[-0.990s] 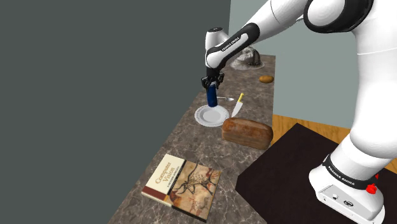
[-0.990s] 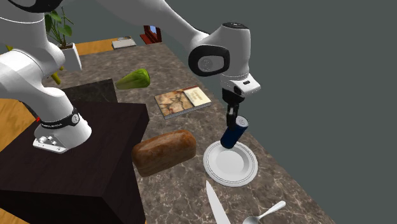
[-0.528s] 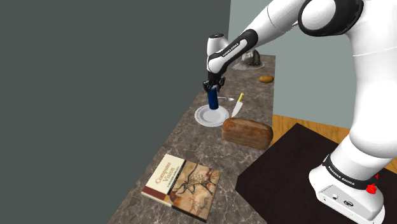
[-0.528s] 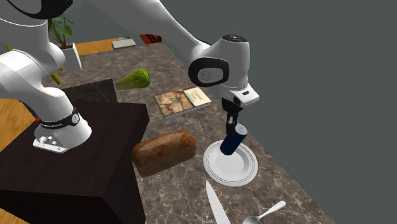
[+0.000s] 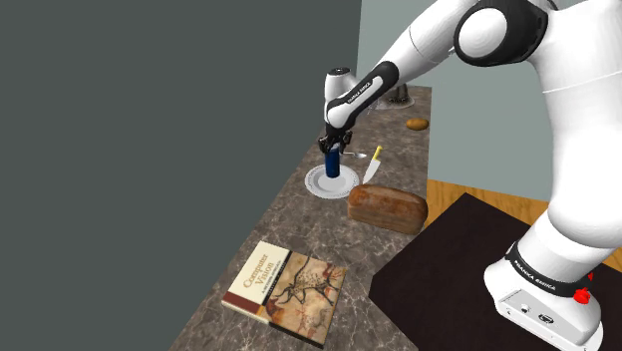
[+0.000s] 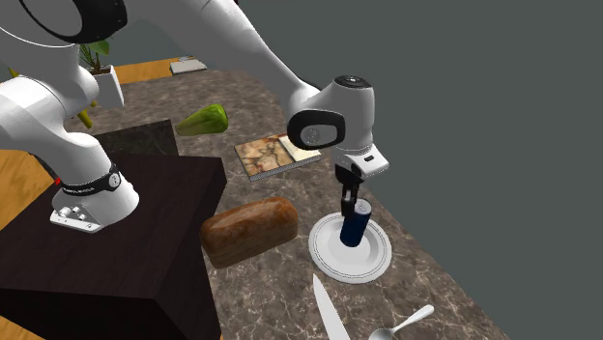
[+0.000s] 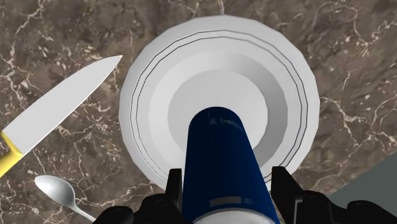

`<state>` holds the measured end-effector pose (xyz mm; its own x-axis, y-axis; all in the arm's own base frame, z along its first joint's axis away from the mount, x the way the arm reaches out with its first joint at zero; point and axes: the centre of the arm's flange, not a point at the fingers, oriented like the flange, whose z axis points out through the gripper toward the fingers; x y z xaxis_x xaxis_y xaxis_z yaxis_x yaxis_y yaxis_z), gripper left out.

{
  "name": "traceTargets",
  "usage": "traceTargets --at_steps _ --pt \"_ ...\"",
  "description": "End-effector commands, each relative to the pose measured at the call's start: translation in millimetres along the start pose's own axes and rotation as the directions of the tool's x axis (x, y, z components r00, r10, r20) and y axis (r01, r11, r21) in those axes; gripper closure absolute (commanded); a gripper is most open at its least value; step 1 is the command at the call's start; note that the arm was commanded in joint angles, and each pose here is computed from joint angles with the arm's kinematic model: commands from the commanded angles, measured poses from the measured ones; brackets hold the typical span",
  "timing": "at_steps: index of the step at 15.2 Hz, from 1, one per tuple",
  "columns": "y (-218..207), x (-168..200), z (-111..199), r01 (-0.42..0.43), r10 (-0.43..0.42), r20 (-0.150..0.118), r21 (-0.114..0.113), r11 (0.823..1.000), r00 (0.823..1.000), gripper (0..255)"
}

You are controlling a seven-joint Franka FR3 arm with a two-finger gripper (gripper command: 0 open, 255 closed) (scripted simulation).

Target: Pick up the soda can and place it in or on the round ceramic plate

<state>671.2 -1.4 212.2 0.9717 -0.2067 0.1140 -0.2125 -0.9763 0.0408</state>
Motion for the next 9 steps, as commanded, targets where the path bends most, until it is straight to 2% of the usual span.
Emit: traceTargets --at_steps 1,6,9 --pt "0 -1 10 0.000 0.000 -0.001 0.000 1.000 1.000 255" --pt "-2 -4 38 0.000 0.000 -0.001 0.000 1.000 1.000 255" --pt "-2 -4 38 0.000 0.000 -0.001 0.000 1.000 1.000 255"
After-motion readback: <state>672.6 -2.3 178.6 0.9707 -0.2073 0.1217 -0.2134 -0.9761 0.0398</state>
